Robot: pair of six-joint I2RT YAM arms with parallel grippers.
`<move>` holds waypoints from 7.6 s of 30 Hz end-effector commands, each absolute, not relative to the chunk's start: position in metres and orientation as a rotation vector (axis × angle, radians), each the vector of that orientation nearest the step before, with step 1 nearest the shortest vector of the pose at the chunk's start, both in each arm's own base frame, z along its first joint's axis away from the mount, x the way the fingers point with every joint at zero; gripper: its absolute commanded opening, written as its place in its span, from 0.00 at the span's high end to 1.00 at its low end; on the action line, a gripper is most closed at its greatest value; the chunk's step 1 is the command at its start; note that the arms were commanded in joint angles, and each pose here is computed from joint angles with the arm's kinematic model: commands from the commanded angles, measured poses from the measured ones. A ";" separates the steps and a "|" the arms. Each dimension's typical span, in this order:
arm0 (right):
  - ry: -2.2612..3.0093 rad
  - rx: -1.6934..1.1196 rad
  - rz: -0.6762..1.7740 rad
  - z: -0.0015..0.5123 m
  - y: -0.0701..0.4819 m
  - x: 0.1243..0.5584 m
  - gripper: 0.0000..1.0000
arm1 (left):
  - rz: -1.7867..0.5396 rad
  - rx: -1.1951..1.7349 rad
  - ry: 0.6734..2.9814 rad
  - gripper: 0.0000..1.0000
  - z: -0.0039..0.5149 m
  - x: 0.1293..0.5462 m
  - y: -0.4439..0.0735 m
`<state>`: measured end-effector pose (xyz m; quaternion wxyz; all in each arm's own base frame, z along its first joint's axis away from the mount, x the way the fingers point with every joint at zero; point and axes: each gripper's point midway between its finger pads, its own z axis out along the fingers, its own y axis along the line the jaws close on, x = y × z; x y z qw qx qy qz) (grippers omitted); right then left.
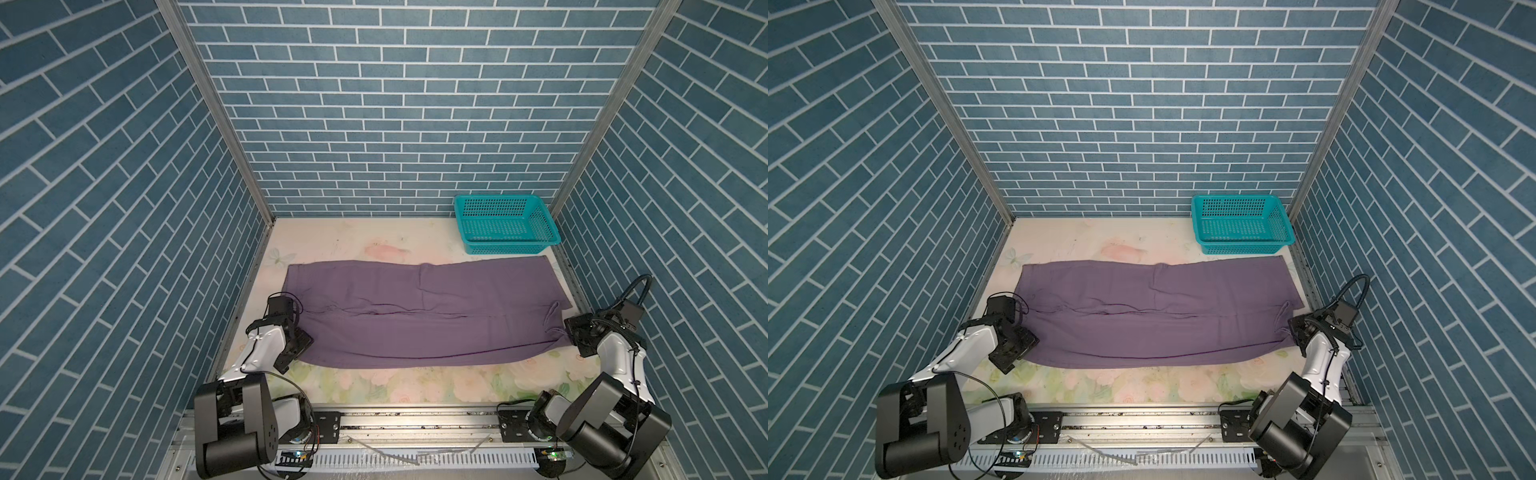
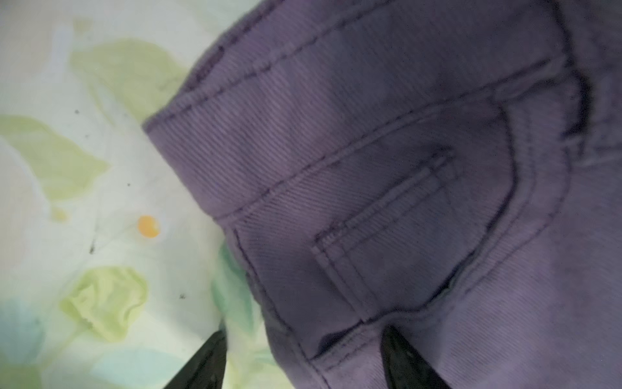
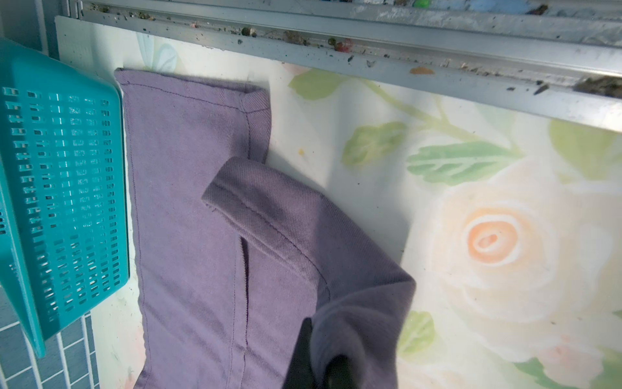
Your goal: Fold and stack the trousers
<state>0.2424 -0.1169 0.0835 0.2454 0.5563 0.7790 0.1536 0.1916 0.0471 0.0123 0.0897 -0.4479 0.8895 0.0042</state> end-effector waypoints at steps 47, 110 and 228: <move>1.715 1.353 0.266 0.266 -0.143 0.265 1.00 | -0.185 -1.381 2.040 1.00 0.216 0.238 0.134; 1.837 1.304 -0.109 0.225 -0.171 0.326 1.00 | -0.200 -1.186 2.226 1.00 0.128 0.380 0.115; 2.657 1.305 0.263 0.029 -0.040 0.196 0.91 | 0.058 -1.223 2.606 0.38 0.012 0.304 0.071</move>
